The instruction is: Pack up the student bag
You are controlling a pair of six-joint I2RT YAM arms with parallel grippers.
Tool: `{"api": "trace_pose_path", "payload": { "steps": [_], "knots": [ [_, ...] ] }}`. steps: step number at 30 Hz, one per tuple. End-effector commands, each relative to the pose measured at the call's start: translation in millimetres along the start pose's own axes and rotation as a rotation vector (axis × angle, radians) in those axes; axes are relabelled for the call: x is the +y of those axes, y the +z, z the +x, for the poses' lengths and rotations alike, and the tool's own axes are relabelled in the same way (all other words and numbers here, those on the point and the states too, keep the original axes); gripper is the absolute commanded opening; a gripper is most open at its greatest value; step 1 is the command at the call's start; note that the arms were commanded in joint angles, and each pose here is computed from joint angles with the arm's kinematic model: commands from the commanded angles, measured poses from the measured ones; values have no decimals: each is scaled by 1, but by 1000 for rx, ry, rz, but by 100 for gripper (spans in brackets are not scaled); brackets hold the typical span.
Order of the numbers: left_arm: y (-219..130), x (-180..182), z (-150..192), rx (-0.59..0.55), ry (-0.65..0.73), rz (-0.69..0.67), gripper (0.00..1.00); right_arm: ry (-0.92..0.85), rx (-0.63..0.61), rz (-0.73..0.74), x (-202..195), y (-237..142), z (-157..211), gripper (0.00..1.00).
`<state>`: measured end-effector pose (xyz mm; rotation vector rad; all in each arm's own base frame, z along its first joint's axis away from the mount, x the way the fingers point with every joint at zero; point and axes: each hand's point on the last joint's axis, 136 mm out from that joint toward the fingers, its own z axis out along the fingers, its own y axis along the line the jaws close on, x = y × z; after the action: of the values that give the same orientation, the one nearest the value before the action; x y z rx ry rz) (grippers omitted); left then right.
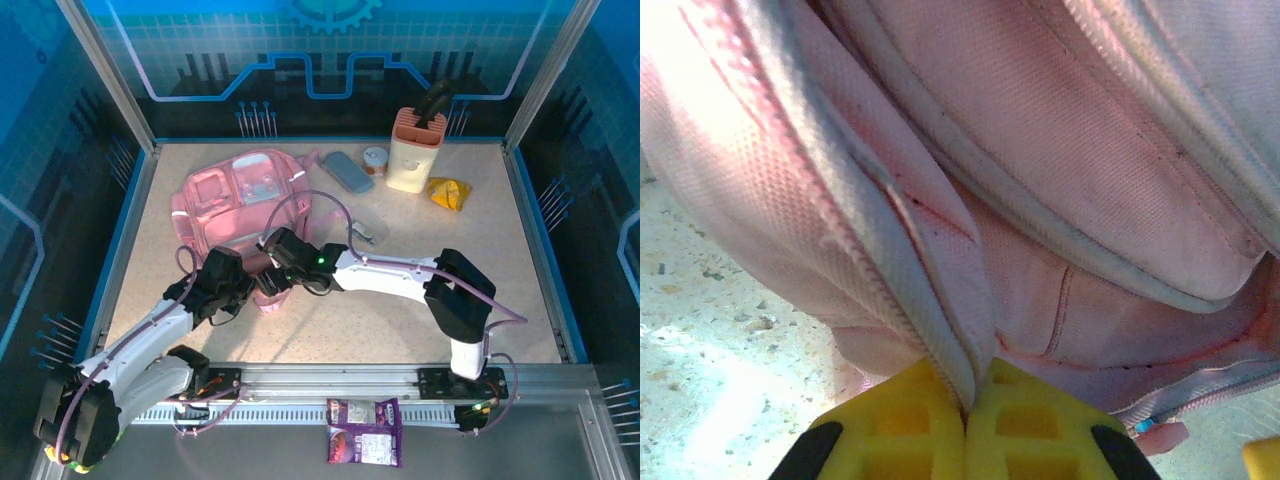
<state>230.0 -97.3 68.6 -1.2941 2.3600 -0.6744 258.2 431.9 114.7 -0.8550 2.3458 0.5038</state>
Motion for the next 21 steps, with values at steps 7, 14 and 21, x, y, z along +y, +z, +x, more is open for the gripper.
{"api": "trace_pose_path", "payload": {
  "steps": [7,14,21],
  "knots": [
    [-22,-45,-3,-13,24,166,0,-68,7,107,-17,30,-16,75],
    [-31,-49,-6,-30,29,187,0,-85,-15,215,-41,2,-12,46],
    [-30,-50,-7,-38,29,189,0,-20,-17,125,-38,-9,1,21]
  ]
}}
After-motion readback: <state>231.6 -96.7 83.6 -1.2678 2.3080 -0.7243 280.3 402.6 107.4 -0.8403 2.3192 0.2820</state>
